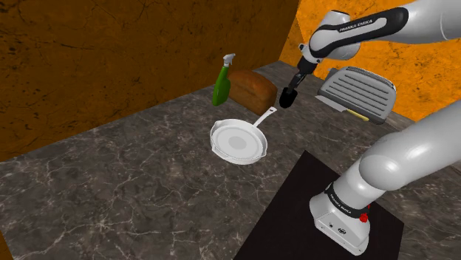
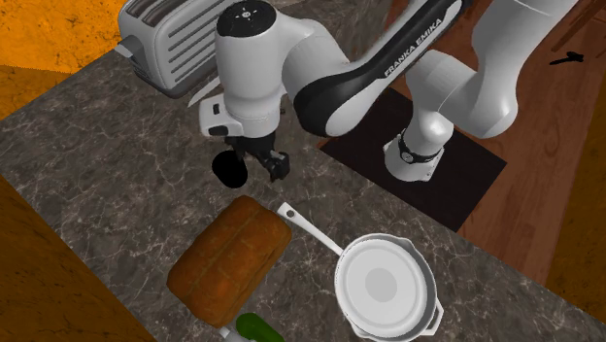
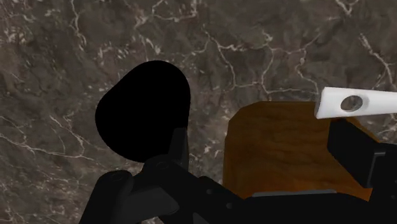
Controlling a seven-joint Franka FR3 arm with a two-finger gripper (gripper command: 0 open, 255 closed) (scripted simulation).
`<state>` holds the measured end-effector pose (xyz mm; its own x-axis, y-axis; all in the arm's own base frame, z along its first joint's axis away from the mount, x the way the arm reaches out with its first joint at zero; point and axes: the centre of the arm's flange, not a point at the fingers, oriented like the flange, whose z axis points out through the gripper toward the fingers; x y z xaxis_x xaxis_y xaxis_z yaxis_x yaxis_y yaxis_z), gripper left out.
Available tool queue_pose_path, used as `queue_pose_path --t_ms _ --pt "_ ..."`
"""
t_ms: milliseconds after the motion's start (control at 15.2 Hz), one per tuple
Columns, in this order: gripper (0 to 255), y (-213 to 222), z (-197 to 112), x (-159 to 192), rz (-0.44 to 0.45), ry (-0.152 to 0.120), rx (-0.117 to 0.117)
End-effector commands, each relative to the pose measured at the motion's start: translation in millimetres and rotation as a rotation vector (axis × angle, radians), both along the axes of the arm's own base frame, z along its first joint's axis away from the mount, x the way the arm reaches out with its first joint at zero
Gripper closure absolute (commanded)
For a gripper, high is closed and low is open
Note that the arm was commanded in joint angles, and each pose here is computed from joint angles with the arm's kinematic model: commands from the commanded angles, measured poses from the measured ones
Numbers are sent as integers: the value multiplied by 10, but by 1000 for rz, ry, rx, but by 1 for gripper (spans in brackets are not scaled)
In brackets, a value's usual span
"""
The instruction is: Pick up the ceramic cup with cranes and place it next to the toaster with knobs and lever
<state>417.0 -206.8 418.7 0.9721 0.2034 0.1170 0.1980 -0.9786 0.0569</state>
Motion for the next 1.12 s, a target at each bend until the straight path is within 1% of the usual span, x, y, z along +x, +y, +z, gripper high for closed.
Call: queue_pose_path --t_ms 0,198,660,1056 --pt "0 -207 -120 95 0 -3 -11" --pt "0 -465 -323 220 -1 -6 -24" --pt "0 -486 -689 269 -1 -6 -24" --pt "0 -488 -719 273 -1 -6 -24"
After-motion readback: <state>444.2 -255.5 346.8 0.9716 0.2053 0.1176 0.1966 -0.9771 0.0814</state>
